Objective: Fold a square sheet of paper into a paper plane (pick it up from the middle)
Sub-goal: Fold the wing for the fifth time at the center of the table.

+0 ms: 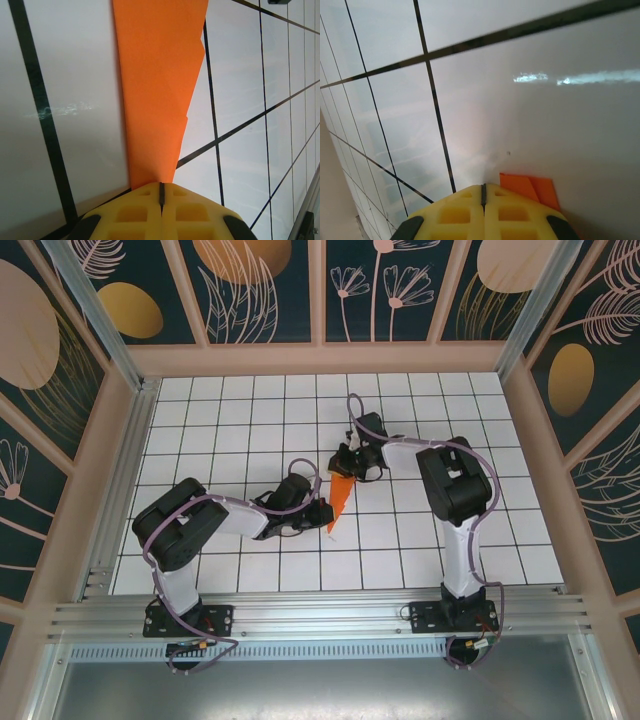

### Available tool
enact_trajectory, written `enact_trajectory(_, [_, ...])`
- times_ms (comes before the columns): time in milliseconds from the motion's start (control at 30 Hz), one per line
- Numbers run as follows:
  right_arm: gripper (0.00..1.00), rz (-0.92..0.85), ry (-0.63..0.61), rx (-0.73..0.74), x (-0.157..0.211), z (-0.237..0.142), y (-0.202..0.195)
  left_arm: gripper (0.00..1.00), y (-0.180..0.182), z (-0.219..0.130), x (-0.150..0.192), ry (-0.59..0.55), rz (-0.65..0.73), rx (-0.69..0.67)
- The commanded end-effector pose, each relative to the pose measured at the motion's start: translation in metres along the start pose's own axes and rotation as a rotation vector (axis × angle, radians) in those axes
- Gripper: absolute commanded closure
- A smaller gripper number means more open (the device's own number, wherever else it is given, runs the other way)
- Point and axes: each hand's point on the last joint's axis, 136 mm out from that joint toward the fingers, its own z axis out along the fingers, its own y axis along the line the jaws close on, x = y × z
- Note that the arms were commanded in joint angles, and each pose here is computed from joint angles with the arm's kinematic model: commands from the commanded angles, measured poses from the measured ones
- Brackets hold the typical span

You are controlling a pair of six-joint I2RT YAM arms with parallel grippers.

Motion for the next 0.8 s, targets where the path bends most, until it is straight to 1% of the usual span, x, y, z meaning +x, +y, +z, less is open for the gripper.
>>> enact_trajectory(0, [1.0,-0.039,-0.179,0.054,-0.059,-0.008,-0.016,1.0,0.058,0.006,0.055,0.174,-0.046,-0.173])
enact_trajectory(133, [1.0,-0.081,-0.2,0.028,-0.07,-0.018,0.002,1.0,0.058,0.006,0.054,0.171,-0.044,-0.174])
enact_trajectory(233, [1.0,-0.122,-0.229,0.002,-0.075,-0.036,0.022,1.0,0.055,0.006,0.05,0.163,-0.041,-0.172])
enact_trajectory(333, [1.0,-0.164,-0.275,-0.016,-0.074,-0.064,0.043,1.0,0.049,0.006,0.043,0.149,-0.025,-0.171])
enact_trajectory(400, [0.97,-0.184,-0.32,0.002,-0.07,-0.087,0.049,1.0,0.04,0.005,0.035,0.13,-0.007,-0.161])
enact_trajectory(467, [0.9,-0.189,-0.371,0.043,-0.066,-0.109,0.049,1.0,0.026,0.003,0.024,0.105,0.015,-0.14])
enact_trajectory(533, [0.79,-0.183,-0.422,0.076,-0.062,-0.13,0.045,1.0,0.008,0.0,0.012,0.083,0.045,-0.111])
enact_trajectory(600, [0.67,-0.168,-0.468,0.105,-0.055,-0.149,0.037,0.95,-0.012,-0.005,-0.003,0.05,0.084,-0.083])
enact_trajectory(633, [0.62,-0.161,-0.486,0.116,-0.052,-0.156,0.033,0.92,-0.022,-0.009,-0.009,0.032,0.099,-0.069])
enact_trajectory(733, [0.49,-0.142,-0.545,0.15,-0.044,-0.178,0.021,0.8,-0.048,-0.023,-0.03,-0.035,0.149,-0.041])
enact_trajectory(767, [0.44,-0.139,-0.564,0.161,-0.041,-0.184,0.017,0.75,-0.057,-0.031,-0.038,-0.07,0.167,-0.035])
